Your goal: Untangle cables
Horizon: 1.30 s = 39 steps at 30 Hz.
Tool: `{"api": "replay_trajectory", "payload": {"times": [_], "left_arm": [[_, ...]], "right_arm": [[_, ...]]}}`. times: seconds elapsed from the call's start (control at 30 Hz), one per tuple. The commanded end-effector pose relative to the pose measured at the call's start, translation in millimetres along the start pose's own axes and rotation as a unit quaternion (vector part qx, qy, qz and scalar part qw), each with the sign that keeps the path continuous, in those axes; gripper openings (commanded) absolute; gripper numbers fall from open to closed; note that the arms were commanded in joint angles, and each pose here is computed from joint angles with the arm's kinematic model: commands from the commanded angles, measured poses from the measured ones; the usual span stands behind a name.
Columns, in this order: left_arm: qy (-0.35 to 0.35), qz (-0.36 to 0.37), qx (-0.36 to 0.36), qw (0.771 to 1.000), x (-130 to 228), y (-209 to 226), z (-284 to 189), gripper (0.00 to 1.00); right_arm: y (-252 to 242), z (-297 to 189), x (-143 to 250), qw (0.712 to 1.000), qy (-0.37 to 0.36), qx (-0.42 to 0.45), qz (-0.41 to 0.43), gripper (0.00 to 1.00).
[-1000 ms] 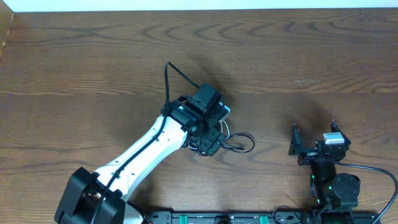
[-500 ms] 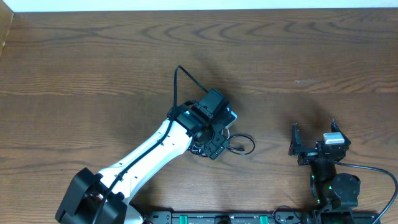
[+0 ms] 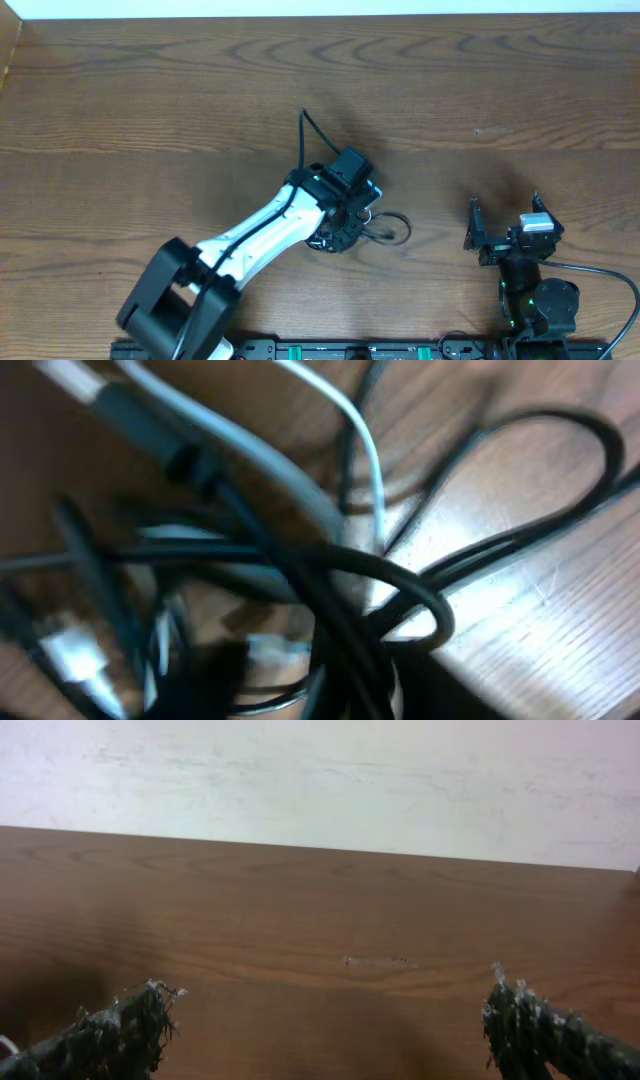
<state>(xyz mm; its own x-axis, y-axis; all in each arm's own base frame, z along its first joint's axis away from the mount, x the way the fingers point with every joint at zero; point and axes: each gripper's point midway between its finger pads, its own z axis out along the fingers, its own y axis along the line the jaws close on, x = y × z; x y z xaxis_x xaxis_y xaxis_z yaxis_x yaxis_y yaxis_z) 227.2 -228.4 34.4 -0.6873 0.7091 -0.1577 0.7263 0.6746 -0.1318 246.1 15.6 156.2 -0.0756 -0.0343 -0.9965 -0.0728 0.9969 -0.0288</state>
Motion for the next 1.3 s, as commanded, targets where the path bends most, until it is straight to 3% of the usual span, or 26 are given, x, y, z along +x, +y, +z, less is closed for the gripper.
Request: {"api": "replay_trajectory", "payload": {"times": [0.0, 0.3, 0.7, 1.1, 1.27], "left_arm": [[0.005, -0.011, -0.006, 1.0, 3.8, 1.5, 1.9, 0.08], [-0.103, -0.014, -0.011, 0.995, -30.3, -5.1, -58.6, 0.08], [-0.315, 0.019, -0.024, 0.949, -62.0, -19.7, -175.8, 0.08], [-0.369, 0.028, -0.022, 0.929, -54.8, -27.7, -214.4, 0.08], [-0.392, 0.079, 0.047, 0.915, -59.4, -57.2, -225.2, 0.08]], "right_arm": [[-2.5, -0.4, -0.1, 1.0, -0.001, 0.004, -0.004, 0.99], [-2.5, -0.4, -0.1, 1.0, -0.001, 0.004, -0.004, 0.99], [-2.5, -0.4, -0.1, 1.0, -0.001, 0.004, -0.004, 0.99], [-19.8, -1.4, -1.2, 0.997, 0.0, 0.055, -0.052, 0.99], [0.2, -0.7, -11.0, 0.999, -0.024, -0.003, -0.031, 0.99]]}}
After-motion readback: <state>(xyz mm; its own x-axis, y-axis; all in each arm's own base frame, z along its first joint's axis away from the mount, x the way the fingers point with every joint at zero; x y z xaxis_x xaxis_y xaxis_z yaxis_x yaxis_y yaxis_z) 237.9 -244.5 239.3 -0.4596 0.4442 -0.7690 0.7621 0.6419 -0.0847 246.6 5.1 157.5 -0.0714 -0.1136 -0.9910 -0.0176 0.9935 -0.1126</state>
